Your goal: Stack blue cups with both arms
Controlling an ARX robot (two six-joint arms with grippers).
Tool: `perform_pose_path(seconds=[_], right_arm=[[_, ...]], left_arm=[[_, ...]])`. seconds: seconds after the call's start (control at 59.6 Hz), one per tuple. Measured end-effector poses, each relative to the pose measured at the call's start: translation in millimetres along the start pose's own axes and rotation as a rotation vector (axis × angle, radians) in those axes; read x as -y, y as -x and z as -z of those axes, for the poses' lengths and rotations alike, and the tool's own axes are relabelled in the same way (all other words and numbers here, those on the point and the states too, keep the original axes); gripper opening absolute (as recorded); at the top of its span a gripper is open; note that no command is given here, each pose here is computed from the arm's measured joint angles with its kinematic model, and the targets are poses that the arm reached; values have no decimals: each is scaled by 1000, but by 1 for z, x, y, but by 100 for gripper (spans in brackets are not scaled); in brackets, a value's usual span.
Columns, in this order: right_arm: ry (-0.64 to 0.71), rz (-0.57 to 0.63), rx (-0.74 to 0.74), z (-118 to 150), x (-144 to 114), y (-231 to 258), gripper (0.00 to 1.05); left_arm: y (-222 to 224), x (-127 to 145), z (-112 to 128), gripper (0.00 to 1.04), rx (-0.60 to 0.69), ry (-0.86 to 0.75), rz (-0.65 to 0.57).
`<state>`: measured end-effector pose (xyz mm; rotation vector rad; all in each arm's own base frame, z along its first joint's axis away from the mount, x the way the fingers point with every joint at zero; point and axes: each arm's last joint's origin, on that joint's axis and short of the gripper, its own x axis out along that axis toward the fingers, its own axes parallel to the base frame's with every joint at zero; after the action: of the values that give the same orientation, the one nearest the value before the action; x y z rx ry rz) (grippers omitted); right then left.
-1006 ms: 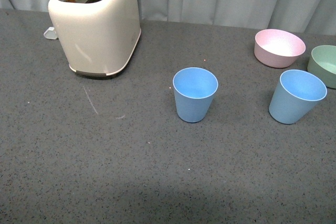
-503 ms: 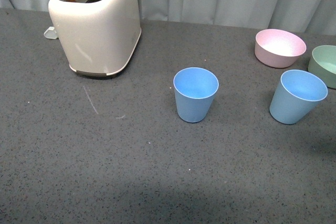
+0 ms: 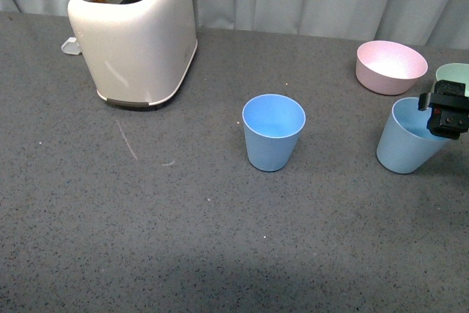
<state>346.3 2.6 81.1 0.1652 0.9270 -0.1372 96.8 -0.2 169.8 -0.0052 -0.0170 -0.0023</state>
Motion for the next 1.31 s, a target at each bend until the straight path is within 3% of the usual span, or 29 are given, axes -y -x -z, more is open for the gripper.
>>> perform_pose_path(seconds=[0.352, 0.654, 0.956, 1.107, 1.308], right_arm=[[-15, -13, -27, -5, -7, -2, 1], [-44, -119, -62, -10, -17, 18, 1], [-31, -401, -42, -29, -81, 62, 1], [8, -448, -59, -23, -111, 67, 1], [11, -445, -93, -18, -121, 63, 1]], left_arm=[[0, 0, 0, 98, 0, 0, 0], [0, 0, 0, 98, 0, 0, 0], [0, 0, 0, 98, 0, 0, 0], [0, 0, 0, 98, 0, 0, 0], [0, 0, 0, 98, 0, 0, 0]])
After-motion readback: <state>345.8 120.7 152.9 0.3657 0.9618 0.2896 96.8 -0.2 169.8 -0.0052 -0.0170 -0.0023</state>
